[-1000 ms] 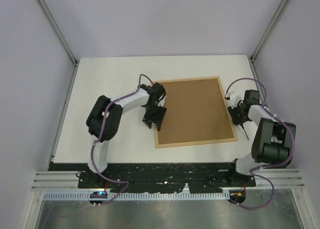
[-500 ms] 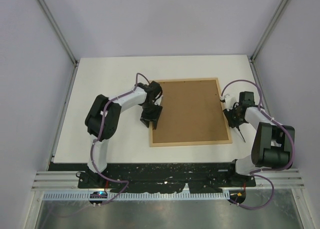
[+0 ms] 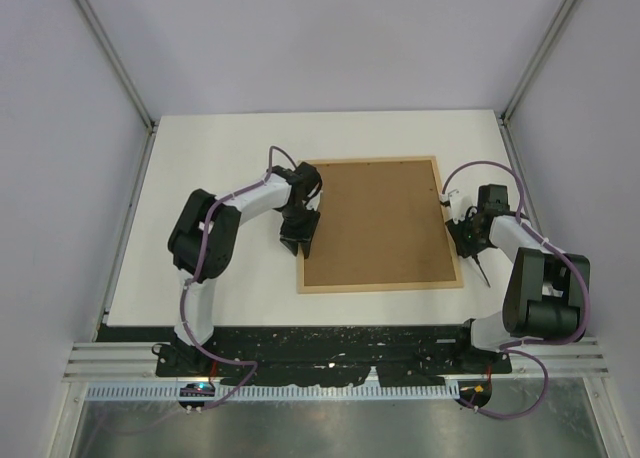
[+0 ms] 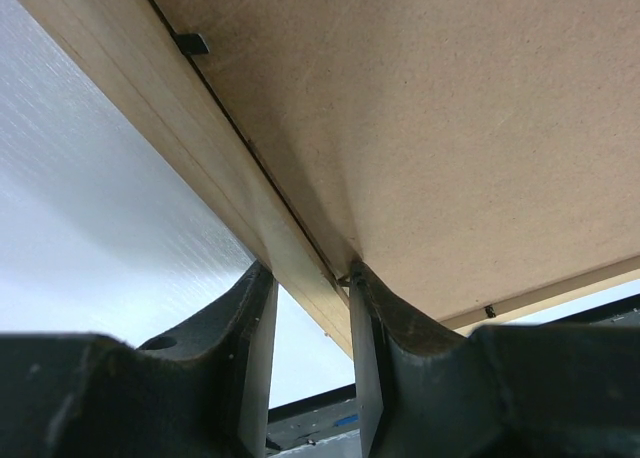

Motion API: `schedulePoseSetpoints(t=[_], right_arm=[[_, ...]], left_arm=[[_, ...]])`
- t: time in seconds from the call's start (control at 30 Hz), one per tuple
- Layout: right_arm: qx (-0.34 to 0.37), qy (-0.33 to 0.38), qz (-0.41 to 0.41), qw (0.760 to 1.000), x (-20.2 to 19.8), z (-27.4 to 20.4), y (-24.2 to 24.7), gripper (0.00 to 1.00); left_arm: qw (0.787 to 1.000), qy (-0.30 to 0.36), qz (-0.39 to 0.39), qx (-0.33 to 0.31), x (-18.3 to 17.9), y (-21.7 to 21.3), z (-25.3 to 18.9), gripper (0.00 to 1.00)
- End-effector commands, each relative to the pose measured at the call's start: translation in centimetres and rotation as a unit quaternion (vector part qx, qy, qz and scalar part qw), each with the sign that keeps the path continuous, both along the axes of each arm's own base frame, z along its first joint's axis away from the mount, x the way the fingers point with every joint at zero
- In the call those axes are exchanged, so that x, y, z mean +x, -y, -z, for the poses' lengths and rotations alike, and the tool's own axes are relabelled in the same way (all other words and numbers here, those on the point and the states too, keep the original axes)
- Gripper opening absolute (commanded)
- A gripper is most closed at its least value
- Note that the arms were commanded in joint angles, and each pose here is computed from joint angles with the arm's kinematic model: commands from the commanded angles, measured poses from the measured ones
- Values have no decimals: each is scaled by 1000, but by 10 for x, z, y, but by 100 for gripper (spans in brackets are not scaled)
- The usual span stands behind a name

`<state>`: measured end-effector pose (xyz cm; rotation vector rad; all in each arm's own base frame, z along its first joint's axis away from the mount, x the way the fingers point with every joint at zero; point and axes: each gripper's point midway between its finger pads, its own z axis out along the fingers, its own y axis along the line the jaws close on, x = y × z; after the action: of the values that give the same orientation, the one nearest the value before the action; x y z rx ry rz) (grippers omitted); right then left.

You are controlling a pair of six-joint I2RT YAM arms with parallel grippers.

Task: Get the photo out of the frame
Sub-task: Adjust the photo frame at the center of the board.

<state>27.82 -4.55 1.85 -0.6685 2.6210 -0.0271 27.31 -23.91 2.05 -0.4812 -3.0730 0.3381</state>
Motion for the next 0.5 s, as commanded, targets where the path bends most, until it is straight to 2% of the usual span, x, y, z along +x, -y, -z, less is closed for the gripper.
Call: schedulePoseSetpoints(t=[0.0,0.1,0.17,0.23,0.47], right_arm=[[23,2,-5,1000,-4,-5,-12,8],[25,-1,-4,1000,-4,-3,-12,8],[25,-3,-3,1000,-4,-1,-12,8],[26,-3,-3,1000,-3,0,-12,8],[28,-7,-1,1000,-1,2,-12,8]], left_arm=[[1000,5,23,-15,-6,5,-6,32],[999,6,30,-20,-5,7,-8,28],[999,5,37,-27,-4,10,-11,20],[998,1,38,-42,-2,13,-12,7],[995,-13,60,-74,3,19,-19,0]])
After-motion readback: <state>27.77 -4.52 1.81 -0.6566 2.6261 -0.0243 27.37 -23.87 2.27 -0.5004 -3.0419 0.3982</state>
